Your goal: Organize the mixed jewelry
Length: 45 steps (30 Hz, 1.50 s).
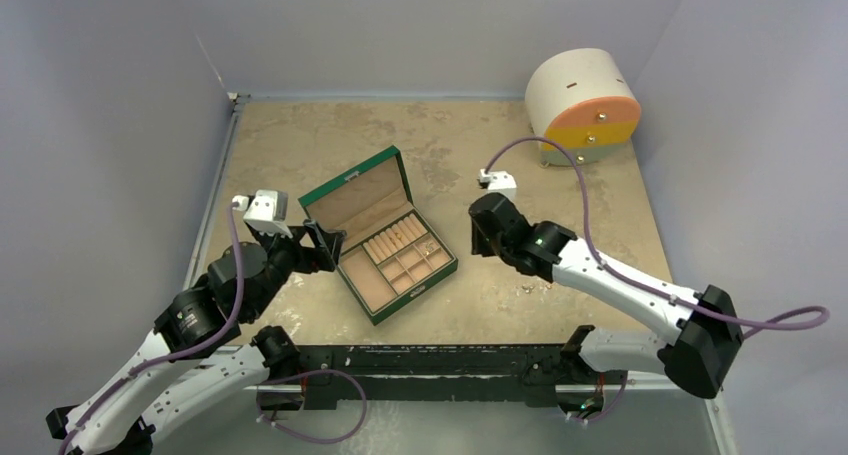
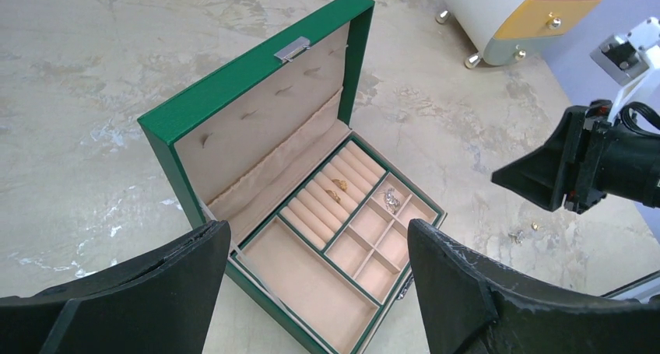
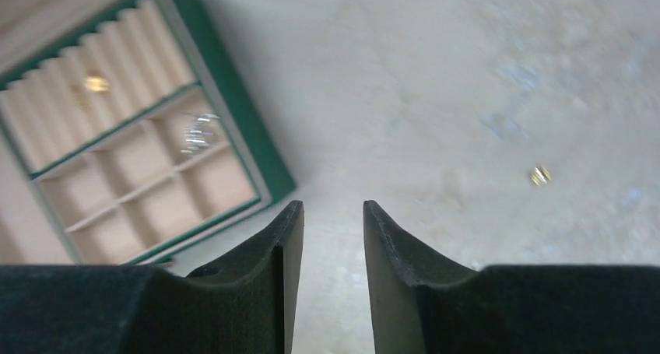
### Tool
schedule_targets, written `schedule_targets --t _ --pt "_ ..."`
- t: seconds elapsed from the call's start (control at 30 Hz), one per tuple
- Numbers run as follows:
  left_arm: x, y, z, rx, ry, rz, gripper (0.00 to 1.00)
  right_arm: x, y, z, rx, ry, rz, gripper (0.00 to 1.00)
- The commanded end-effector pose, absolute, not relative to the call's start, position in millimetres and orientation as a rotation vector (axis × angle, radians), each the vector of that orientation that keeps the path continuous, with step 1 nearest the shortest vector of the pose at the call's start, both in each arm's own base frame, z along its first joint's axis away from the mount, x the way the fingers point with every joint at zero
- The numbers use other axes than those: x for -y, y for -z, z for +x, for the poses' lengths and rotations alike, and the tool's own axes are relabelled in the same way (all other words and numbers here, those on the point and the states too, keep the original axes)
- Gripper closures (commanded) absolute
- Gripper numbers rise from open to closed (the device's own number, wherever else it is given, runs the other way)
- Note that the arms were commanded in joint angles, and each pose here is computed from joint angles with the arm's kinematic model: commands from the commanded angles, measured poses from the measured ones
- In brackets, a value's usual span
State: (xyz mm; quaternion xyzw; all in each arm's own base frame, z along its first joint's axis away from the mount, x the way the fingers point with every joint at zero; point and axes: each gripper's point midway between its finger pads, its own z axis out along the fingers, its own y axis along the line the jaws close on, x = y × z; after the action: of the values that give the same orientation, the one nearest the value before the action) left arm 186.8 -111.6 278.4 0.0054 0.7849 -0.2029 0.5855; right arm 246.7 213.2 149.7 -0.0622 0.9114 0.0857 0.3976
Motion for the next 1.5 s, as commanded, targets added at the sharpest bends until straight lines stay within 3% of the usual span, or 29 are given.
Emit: schedule_targets --t 0.0,0.47,0.9,1.47 --pt "113.1 -286.5 190.2 -1.804 0.476 0.016 0.16 -154.4 -129.1 240.5 -2.361 -0.085 0.083 0.63" --pt "111.3 -287.2 189.7 -1.798 0.477 0.009 0.16 -60.1 -63.0 256.8 -2.389 0.095 0.594 0.61" --pt "112.3 -286.0 190.7 -1.804 0.472 0.01 0.16 -51.9 -39.3 286.4 -2.361 0.067 0.697 0.65" --pt "111.8 -286.0 190.7 -1.803 0.471 0.009 0.15 -47.0 -28.8 284.0 -2.39 0.09 0.728 0.77"
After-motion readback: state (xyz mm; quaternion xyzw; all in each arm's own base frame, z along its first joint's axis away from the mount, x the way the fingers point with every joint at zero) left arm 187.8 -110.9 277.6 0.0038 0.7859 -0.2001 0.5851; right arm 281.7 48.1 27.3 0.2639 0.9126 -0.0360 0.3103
